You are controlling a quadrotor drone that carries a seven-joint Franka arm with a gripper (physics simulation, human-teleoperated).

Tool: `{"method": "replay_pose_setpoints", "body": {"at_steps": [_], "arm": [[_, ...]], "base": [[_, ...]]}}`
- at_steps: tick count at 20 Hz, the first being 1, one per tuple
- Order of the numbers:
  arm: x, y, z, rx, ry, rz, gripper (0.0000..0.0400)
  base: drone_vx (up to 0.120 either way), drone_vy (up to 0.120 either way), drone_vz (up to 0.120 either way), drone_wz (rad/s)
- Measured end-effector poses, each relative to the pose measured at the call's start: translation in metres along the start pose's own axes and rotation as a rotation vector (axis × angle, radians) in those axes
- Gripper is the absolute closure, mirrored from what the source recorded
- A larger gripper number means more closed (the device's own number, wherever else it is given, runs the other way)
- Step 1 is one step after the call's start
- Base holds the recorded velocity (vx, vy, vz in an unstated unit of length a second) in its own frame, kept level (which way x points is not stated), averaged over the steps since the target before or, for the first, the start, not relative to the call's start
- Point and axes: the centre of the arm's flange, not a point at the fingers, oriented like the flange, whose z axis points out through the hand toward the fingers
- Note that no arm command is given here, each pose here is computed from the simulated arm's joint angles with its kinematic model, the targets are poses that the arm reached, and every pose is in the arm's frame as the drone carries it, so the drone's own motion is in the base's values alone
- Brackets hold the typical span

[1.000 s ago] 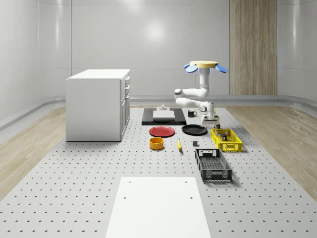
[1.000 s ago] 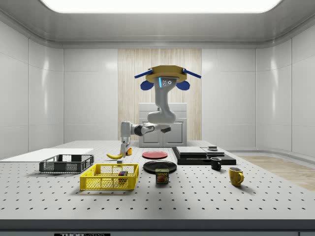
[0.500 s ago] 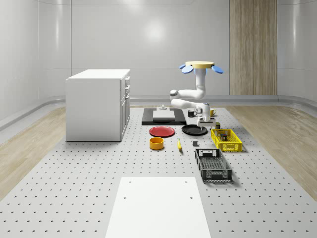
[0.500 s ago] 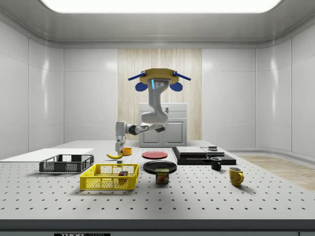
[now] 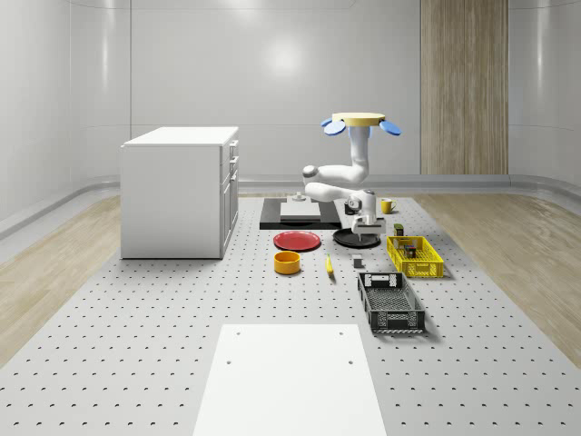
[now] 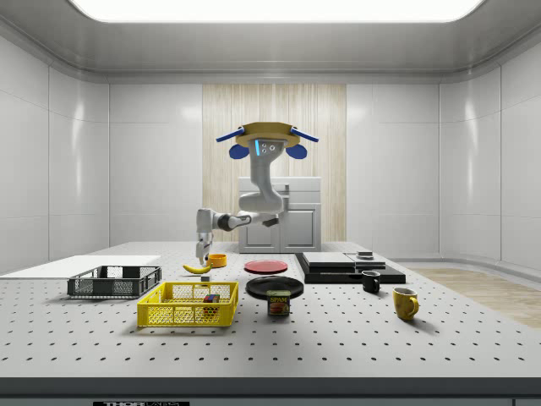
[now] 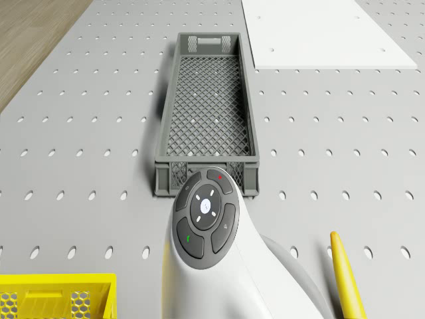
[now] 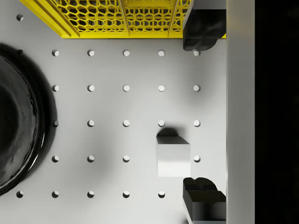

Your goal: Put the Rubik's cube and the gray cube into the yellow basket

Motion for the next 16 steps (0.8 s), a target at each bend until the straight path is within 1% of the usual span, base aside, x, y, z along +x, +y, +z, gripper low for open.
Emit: {"method": "replay_pose_setpoints", "body": {"at_steps": [8, 9, 10, 16], "arm": [[0.0, 0.0, 0.0, 0.0, 0.0, 0.0, 0.0], [0.0, 0.0, 0.0, 0.0, 0.0, 0.0, 0.0], [0.0, 0.0, 0.0, 0.0, 0.0, 0.0, 0.0], [0.0, 0.0, 0.0, 0.0, 0.0, 0.0, 0.0]], "base": [[0.0, -0.12, 0.0, 0.0], [0.0, -0.12, -0.08, 0.0], [0.0, -0.04, -0.12, 0.0], [0.0, 0.0, -0.12, 0.0]]}}
